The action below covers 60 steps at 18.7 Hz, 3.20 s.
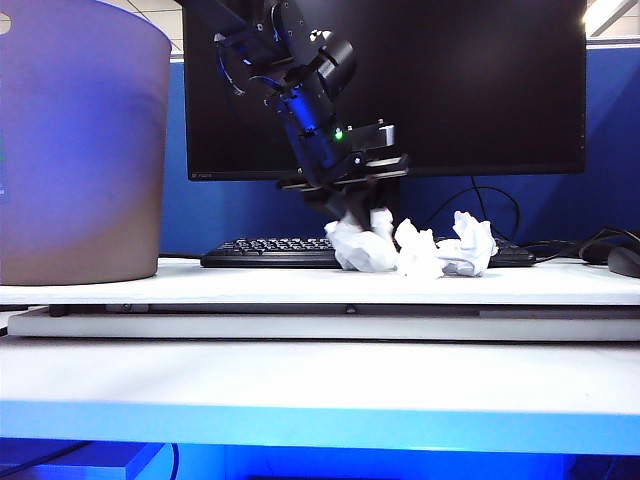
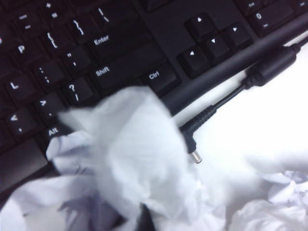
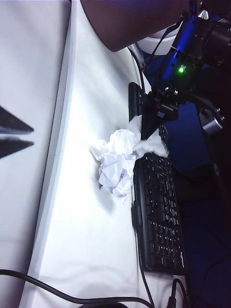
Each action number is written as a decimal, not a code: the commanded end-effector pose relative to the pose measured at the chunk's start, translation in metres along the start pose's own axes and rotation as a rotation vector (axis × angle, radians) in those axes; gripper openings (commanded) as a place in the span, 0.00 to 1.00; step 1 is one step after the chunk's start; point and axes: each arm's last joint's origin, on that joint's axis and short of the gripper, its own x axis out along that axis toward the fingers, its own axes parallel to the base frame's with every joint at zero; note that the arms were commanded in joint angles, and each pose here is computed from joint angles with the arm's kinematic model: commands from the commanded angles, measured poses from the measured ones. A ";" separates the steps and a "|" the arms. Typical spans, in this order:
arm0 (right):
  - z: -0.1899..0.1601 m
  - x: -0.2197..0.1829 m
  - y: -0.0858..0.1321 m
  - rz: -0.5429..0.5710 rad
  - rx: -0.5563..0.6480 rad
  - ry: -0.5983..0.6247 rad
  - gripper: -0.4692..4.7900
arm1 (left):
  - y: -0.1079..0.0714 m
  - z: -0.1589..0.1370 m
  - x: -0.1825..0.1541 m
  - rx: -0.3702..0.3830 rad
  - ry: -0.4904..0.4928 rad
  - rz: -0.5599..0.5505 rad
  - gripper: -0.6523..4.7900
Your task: Pick up all paper balls from the table and place them in the pink trash can.
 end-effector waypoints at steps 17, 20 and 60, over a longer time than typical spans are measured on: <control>0.007 0.000 0.002 0.022 -0.032 -0.081 0.13 | -0.007 0.041 -0.344 0.201 -0.400 0.424 0.11; 0.010 -0.001 0.003 0.031 -0.044 -0.109 0.13 | 0.005 0.017 -0.386 0.150 -0.330 0.543 0.11; 0.014 -0.001 0.005 0.072 0.019 -0.135 0.21 | -0.069 0.009 -0.075 0.230 0.087 -0.351 1.00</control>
